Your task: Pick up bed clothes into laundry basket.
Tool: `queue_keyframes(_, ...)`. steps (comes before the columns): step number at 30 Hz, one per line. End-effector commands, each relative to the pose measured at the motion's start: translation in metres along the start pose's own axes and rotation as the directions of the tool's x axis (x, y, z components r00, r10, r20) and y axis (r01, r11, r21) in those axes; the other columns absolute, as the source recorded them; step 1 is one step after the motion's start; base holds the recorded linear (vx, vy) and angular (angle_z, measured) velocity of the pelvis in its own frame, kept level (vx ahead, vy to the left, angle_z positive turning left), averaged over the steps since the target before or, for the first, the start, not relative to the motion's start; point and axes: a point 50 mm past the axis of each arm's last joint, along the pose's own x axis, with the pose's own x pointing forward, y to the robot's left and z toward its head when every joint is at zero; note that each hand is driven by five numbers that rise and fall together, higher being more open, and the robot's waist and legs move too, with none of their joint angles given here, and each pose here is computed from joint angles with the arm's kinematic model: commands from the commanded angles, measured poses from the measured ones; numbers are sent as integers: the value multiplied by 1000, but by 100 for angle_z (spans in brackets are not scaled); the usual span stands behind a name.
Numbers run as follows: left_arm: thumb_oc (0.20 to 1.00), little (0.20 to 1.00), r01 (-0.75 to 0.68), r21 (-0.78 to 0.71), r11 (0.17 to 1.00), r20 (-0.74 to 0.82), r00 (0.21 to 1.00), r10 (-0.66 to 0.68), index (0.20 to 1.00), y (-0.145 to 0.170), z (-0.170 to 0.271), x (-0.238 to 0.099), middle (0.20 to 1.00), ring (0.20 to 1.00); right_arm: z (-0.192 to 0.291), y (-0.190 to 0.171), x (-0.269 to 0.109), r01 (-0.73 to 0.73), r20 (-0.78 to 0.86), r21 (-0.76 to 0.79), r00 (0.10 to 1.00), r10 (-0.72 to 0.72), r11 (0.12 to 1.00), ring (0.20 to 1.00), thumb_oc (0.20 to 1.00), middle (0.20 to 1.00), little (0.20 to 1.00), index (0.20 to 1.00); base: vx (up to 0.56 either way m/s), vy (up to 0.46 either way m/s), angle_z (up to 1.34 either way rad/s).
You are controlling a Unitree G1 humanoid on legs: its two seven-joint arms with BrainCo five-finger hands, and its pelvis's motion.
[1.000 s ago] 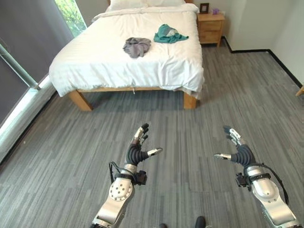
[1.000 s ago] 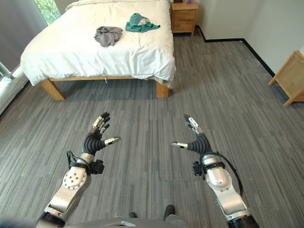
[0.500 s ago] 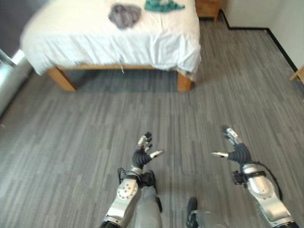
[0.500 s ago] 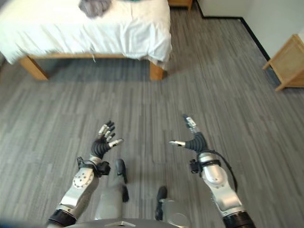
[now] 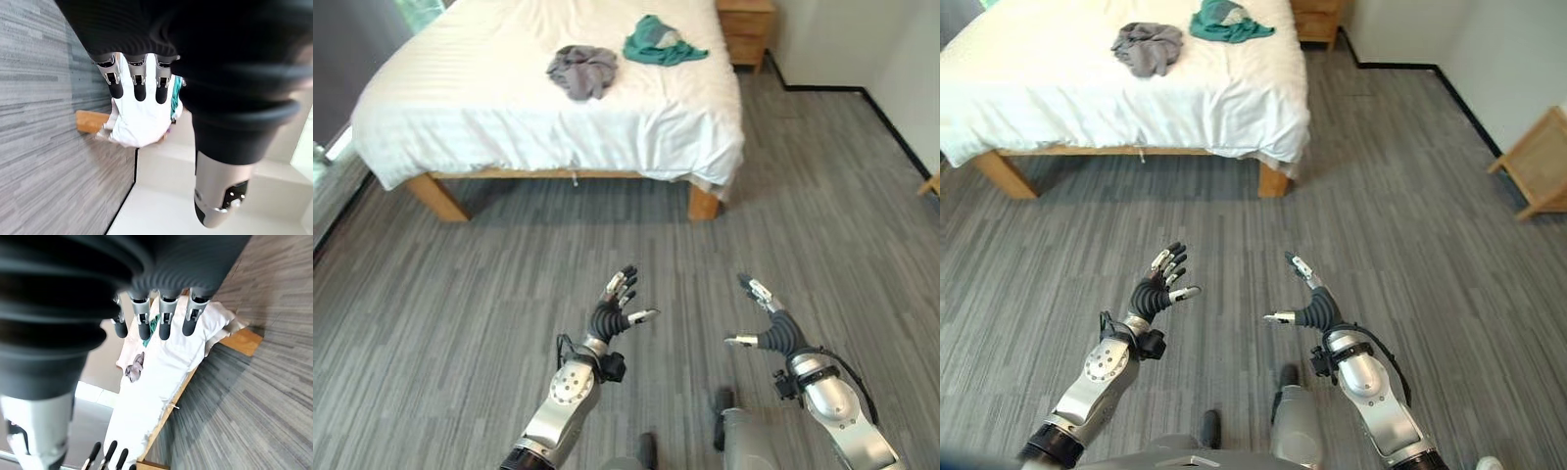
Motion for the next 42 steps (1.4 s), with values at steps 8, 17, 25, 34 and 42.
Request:
queue_keyframes(8,1000,1000,3,-42,999,122,993,2,1000,-8,16,5,1000,1000,10,-21,3,82,66,-63,995,-78,995,1000,1000,1000,1000,1000,484,-157,44)
queue_keyframes(17,1000,1000,15,-94,995,168,986,1,1000,-12,28,9,1000,1000,31,-46,18,173,166,-122,974,-152,977,1000,1000,1000,1000,1000,335,-167,-10)
queue_keyframes(25,1000,1000,10,-128,992,94,996,2,1000,-14,12,-1,1000,1000,30,-62,18,285,173,-250,954,-246,926,1000,1000,1000,1000,1000,494,116,-32)
queue_keyframes(34,1000,1000,13,-28,1000,76,997,-11,1000,-10,13,1,1000,1000,100,-116,39,679,520,-407,722,-456,611,1000,1000,1000,1000,1000,345,115,-1)
queue_keyframes(42,1000,1000,11,8,1000,7,1000,-11,1000,16,1,-8,1000,1000,104,-214,62,669,437,-664,710,-553,334,1000,1000,1000,1000,1000,379,-95,91)
